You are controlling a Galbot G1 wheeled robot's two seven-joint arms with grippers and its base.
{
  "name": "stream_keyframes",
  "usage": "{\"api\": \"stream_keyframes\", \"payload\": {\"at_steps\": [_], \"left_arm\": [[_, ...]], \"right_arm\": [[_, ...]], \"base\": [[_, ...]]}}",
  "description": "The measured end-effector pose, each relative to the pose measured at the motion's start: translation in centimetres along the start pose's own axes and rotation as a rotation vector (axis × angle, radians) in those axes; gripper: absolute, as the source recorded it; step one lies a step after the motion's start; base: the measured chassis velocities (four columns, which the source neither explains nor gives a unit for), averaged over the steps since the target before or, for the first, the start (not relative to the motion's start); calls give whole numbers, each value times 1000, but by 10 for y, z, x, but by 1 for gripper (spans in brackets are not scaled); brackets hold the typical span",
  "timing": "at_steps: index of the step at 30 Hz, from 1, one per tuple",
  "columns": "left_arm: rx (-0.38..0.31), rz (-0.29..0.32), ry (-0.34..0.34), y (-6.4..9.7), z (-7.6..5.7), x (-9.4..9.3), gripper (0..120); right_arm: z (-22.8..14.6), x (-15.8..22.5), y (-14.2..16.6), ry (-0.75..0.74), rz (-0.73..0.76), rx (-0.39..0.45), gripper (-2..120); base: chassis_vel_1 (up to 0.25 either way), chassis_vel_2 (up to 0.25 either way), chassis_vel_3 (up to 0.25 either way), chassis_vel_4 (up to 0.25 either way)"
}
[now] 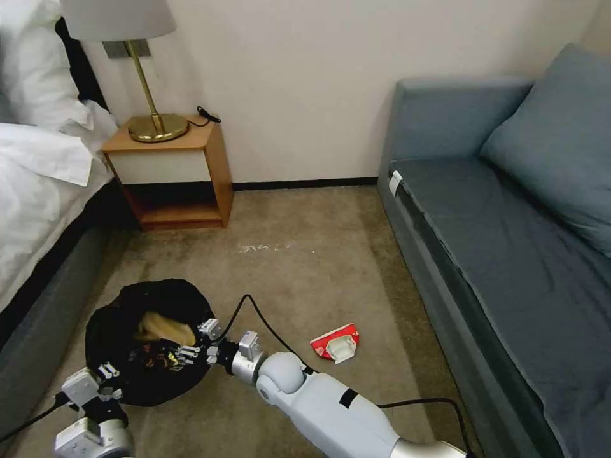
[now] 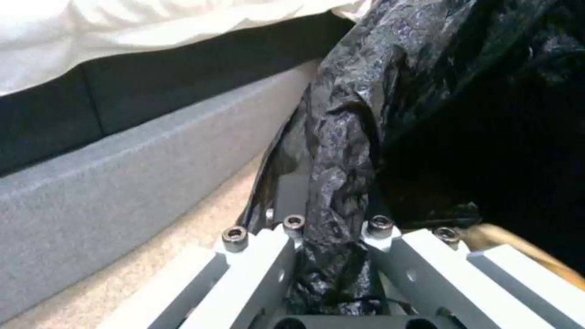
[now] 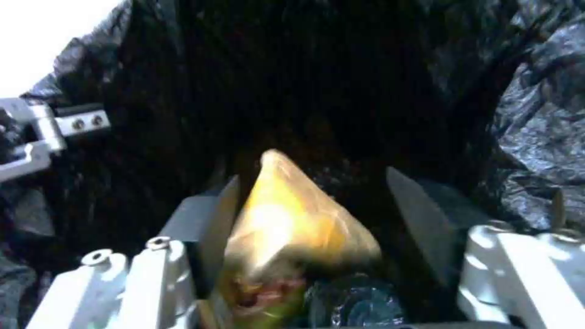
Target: Pick up the trash bin, then pick up the garbage on the floor and place it into the trash bin.
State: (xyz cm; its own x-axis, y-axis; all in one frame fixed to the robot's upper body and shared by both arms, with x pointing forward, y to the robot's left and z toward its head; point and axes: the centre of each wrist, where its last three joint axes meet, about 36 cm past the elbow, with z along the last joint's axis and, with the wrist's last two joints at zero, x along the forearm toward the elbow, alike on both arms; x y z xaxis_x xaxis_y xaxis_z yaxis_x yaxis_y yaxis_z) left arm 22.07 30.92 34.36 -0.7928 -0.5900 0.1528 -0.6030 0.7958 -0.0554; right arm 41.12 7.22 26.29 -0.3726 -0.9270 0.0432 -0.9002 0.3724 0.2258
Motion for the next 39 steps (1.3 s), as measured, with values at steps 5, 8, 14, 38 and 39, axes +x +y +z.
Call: {"api": "stream_keyframes", "payload": {"at_steps": [5, 8, 14, 38, 39], "left_arm": [[-6, -10, 5, 1, 6, 0, 3], [-7, -16, 6, 2, 8, -2, 3], [-3, -28, 15, 7, 12, -8, 3], [-19, -18, -9, 5, 5, 1, 3], [-19, -18, -9, 5, 5, 1, 3]], "right_arm": [[2, 10, -1, -4, 13, -6, 89], [2, 17, -3, -9, 22, -10, 96], [11, 50, -14, -10, 75, -18, 100], [94, 236, -127, 398, 565, 281, 100], [94, 236, -127, 398, 565, 281, 100]], "base": [[0, 0, 0, 0], [0, 0, 0, 0], [0, 0, 0, 0], [0, 0, 0, 0], [0, 0, 0, 0]]}}
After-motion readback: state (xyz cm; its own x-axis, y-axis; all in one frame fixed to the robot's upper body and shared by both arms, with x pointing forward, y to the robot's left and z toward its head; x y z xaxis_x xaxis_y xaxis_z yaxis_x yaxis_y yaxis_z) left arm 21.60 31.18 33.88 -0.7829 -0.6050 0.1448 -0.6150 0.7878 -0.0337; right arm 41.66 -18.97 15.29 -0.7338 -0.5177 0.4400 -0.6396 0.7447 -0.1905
